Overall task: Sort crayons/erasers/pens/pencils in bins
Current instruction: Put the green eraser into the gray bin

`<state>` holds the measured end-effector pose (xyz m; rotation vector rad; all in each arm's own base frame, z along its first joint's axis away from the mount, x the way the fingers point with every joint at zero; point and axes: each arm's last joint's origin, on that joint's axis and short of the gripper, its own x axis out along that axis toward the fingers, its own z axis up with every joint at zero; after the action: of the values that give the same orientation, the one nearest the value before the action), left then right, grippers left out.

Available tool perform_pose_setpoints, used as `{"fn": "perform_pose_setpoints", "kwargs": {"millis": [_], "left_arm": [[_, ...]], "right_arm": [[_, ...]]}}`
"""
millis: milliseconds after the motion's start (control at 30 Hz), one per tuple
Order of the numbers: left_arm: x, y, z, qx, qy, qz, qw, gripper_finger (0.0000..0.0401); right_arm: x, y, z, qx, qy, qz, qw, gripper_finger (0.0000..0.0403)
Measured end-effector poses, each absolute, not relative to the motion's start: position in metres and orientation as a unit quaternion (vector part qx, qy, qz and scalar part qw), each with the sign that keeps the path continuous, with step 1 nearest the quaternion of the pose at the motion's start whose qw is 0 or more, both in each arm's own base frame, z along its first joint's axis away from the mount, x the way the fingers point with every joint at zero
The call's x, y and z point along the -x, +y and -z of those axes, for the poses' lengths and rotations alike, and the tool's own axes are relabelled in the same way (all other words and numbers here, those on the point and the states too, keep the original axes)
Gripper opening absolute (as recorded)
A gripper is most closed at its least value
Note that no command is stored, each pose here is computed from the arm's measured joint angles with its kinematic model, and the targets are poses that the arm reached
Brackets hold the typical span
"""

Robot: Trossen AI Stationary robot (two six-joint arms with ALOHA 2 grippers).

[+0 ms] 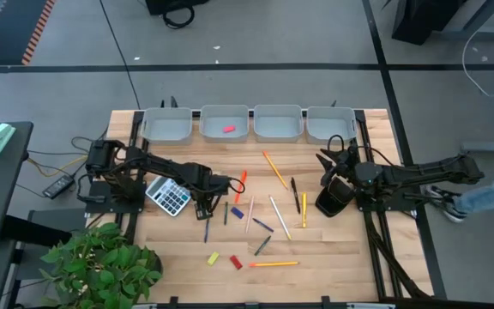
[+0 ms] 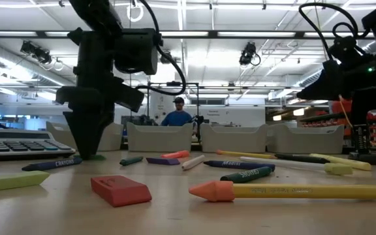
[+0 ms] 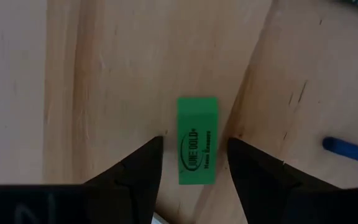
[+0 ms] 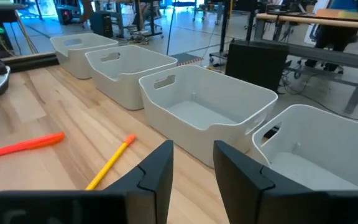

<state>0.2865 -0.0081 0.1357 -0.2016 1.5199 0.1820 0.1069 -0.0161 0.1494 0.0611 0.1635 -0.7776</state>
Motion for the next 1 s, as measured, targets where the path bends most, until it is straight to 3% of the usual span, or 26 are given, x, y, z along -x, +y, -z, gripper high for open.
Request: {"fn": "perform_pose_setpoints", "kwargs": {"millis": [633,1000], "left_arm": [[-0.287,-0.019,-0.135,0.078,0.677,-0.105,0.725,0.0169],[-0.288,-0.016,-0.134,0.068,0.676,-0.101,0.727,0.0124]], "right_arm": [[-0.107,-0.016,-0.147,-0.025,0.091,0.375,0.922,0.0124],[-0.108,-0.015,-0.145,-0.027,0.101,0.366,0.925,0.0124]]}}
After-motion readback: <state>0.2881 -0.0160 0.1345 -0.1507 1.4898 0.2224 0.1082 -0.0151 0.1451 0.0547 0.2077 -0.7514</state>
